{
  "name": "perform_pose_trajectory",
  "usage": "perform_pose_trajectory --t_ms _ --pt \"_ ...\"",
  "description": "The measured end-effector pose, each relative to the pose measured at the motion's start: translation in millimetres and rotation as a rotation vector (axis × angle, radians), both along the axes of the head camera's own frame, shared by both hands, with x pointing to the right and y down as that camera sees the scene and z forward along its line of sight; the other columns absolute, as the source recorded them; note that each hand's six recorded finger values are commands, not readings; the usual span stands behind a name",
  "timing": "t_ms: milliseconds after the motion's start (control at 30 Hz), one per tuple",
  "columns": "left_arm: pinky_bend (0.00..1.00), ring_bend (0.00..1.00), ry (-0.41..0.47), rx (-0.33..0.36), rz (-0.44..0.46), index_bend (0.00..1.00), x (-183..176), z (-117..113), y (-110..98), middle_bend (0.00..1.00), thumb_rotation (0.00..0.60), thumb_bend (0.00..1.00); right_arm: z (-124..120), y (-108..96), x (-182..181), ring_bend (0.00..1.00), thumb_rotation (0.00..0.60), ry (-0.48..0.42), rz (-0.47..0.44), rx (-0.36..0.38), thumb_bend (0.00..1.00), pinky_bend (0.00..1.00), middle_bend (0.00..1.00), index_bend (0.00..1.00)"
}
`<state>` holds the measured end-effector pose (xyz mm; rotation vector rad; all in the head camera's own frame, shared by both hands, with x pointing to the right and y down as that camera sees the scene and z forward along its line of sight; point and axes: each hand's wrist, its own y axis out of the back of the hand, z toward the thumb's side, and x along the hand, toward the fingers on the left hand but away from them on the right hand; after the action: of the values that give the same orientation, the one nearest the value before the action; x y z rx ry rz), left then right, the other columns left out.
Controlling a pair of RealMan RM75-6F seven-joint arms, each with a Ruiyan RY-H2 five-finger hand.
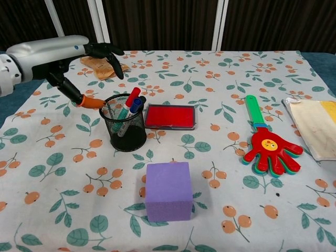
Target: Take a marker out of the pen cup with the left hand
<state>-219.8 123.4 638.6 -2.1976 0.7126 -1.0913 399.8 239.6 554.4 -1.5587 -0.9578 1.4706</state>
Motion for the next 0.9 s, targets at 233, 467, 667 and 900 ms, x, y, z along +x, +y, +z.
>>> perform_pose_trajectory --t_ms 233,467,667,900 --pt "0.0 0.0 -0.012 -0.045 -0.007 0.37 17 8 -8 0.04 0.6 0.31 -1 -1 -1 0.0 0.6 -0.007 -0.001 0.006 0.03 0.15 0.0 0.01" --pt "0.0 0.0 0.002 -0.089 -0.034 0.42 29 11 -12 0.05 0.6 0.31 -2 -1 1 0.0 0.6 -0.004 0.004 0.008 0.03 0.15 0.0 0.01" --pt "0.0 0.0 0.024 -0.132 -0.041 0.45 34 13 -10 0.06 0.6 0.3 -3 -1 2 0.0 0.6 -0.004 0.004 0.01 0.03 0.15 0.0 0.01" --pt "0.0 0.0 0.025 -0.11 -0.052 0.47 36 13 -13 0.06 0.6 0.31 -4 -1 2 0.0 0.6 -0.005 0.005 0.01 0.03 0.15 0.0 0.01"
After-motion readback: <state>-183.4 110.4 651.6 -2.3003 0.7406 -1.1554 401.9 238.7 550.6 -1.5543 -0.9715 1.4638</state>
